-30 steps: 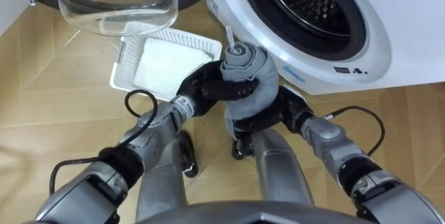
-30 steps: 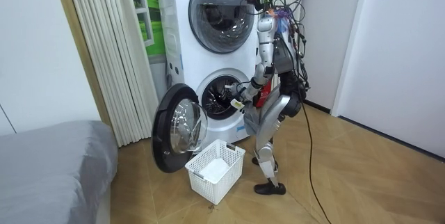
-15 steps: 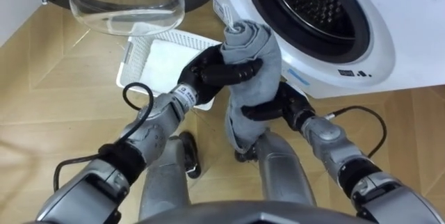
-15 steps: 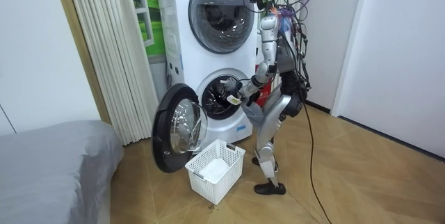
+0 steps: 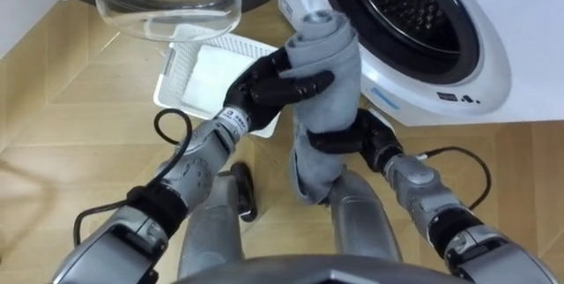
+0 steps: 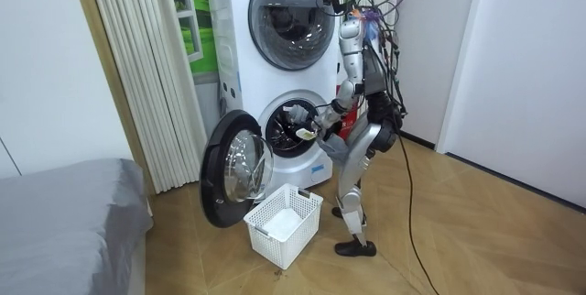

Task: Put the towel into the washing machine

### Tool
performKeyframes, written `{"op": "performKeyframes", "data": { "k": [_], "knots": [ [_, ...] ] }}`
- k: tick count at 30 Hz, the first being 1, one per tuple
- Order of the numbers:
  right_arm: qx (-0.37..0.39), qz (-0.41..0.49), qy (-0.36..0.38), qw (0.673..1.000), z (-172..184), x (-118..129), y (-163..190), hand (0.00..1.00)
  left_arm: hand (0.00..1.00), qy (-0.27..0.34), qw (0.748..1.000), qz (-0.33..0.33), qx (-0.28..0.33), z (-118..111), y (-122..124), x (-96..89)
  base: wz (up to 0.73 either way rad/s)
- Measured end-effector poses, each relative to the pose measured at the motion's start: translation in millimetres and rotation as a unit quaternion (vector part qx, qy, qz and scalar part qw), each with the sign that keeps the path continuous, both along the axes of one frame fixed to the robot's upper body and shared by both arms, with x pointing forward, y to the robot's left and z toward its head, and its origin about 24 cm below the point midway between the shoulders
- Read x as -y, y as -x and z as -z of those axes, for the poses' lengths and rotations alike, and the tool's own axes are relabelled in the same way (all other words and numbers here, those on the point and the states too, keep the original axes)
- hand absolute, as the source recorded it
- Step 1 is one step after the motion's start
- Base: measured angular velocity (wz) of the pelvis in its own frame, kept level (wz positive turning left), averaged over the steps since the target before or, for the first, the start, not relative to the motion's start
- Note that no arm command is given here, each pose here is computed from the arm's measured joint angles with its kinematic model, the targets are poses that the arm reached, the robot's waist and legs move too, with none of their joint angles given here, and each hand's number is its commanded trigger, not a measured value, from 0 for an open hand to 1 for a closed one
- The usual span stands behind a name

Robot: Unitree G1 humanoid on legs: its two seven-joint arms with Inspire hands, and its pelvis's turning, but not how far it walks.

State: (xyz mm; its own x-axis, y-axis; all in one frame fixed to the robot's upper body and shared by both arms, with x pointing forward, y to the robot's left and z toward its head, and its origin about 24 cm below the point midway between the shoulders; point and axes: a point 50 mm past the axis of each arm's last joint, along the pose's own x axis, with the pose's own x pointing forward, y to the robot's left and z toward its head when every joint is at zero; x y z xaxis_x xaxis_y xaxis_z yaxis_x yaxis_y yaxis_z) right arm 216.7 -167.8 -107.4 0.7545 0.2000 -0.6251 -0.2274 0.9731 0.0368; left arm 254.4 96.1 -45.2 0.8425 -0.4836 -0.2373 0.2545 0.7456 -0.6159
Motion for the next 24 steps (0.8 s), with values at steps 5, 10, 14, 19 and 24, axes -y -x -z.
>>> {"op": "performKeyframes", "data": {
  "k": [5, 10, 14, 19, 24],
  "knots": [
    [-0.022, 0.089, -0.029, 0.995, 2, 19, 0, 1.00, 0.00, -0.009, 0.995, -0.098, -0.032, 7, 1, -27.9, 0.03],
    [-0.047, 0.185, -0.052, 0.980, -1, 49, -8, 1.00, 0.00, -0.029, 0.981, -0.185, -0.055, 10, 1, -56.2, 0.20],
    [-0.058, 0.249, -0.064, 0.965, -9, 73, -17, 1.00, 0.00, -0.032, 0.974, -0.213, -0.069, 13, 3, -64.1, 0.20],
    [-0.073, 0.304, -0.099, 0.945, -12, 89, -16, 1.00, 0.00, -0.053, 0.975, -0.196, -0.093, 18, 7, -60.5, 0.16],
    [-0.083, 0.340, -0.130, 0.928, -14, 94, -17, 1.00, 0.00, -0.062, 0.974, -0.186, -0.116, 23, 10, -56.0, 0.04]
  ]
}}
